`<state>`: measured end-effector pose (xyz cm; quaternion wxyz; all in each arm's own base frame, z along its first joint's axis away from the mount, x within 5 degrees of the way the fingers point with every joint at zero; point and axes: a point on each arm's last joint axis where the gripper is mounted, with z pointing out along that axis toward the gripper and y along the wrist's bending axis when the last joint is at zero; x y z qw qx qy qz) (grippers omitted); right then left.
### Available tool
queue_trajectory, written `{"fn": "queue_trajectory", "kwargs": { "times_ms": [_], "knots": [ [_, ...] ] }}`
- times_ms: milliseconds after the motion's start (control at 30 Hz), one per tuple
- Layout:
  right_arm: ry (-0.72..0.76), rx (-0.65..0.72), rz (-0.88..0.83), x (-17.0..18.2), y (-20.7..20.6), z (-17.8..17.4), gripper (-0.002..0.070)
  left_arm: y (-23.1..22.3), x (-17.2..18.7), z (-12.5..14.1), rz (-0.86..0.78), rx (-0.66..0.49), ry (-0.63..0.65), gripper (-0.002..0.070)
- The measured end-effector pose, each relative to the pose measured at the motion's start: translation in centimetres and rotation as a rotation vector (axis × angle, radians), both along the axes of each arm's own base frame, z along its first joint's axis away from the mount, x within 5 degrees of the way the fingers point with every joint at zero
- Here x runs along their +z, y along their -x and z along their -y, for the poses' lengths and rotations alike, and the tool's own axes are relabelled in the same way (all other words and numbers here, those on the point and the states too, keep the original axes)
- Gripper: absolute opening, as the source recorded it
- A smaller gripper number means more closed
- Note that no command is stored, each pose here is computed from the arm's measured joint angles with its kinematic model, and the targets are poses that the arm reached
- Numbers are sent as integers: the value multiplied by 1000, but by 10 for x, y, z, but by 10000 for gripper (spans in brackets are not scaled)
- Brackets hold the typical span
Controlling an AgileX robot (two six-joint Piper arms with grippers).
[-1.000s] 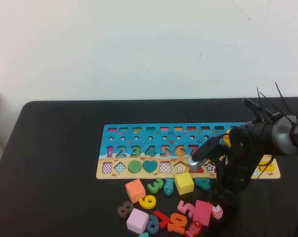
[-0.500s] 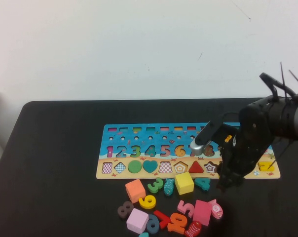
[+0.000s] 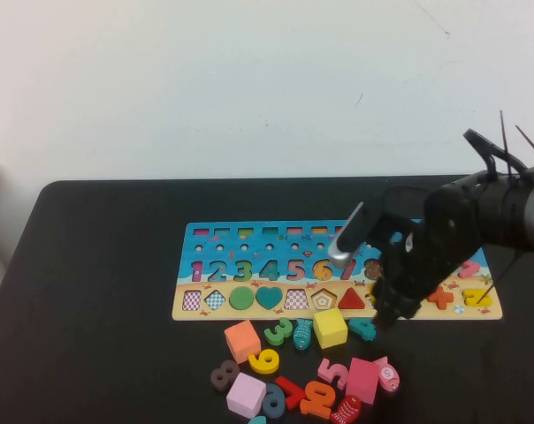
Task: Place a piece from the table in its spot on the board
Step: Place the "Pentagon" into the hole of the Pentagon
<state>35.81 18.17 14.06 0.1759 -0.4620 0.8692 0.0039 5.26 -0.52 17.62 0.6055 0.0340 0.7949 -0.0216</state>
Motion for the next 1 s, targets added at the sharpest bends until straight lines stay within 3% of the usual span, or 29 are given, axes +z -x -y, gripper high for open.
{"fn": "queue_trajectory", "kwargs": {
  "times_ms": [467, 800, 1000],
  "knots": [
    [-263, -160, -71, 0, -42, -49, 349, 0, 0, 0, 0, 0, 0, -2],
    [-176, -309, -243, -39, -72, -63, 349, 0, 0, 0, 0, 0, 0, -2],
    [-116, -331, -322, -47, -72, -63, 349, 0, 0, 0, 2, 0, -2, -2]
  ]
}}
